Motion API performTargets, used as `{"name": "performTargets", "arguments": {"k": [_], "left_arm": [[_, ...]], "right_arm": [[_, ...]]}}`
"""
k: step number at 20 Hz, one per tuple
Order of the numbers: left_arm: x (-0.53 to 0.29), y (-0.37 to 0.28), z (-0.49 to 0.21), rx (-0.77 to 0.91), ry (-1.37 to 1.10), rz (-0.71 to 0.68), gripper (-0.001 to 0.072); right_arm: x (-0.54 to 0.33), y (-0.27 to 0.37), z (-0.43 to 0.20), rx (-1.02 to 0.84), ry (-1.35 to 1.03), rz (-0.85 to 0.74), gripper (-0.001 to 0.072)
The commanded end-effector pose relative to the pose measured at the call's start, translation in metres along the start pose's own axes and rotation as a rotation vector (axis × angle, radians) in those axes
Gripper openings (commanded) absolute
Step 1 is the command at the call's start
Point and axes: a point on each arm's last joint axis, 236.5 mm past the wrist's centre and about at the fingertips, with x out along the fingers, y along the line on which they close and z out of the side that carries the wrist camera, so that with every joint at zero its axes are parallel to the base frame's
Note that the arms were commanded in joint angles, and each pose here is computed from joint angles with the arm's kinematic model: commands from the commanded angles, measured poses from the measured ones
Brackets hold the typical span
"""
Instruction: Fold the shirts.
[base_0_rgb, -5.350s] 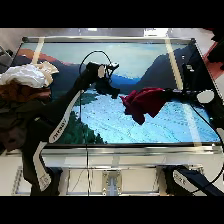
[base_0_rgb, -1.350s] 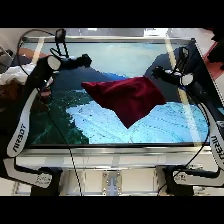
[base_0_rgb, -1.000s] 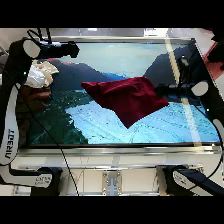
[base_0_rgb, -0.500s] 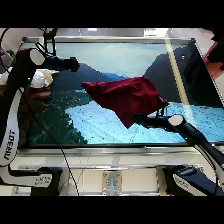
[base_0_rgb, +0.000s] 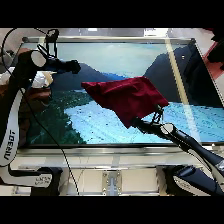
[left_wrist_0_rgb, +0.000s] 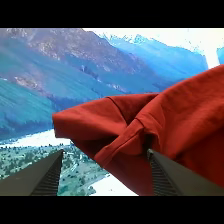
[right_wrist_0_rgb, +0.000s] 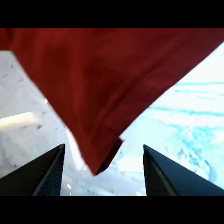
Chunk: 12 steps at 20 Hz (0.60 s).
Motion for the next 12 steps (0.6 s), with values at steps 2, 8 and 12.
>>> {"name": "performTargets", "arguments": {"k": [2, 8, 12], "left_arm": [[0.000, 0.000, 0.002, -0.002, -0.009, -0.002, 0.0572], [0.002, 0.000, 0.002, -0.005, -0.008, -0.002, 0.0572], [0.005, 0.002, -0.002, -0.003, 0.003, 0.002, 0.0572]], "right_arm": [[0.015, -0.013, 0.002, 0.083, -0.022, -0.030, 0.0533], [0.013, 0.033, 0.033, -0.060, -0.126, 0.040, 0.0293], [0.013, 0.031, 0.047, -0.050, -0.179, 0.027, 0.0034]]}}
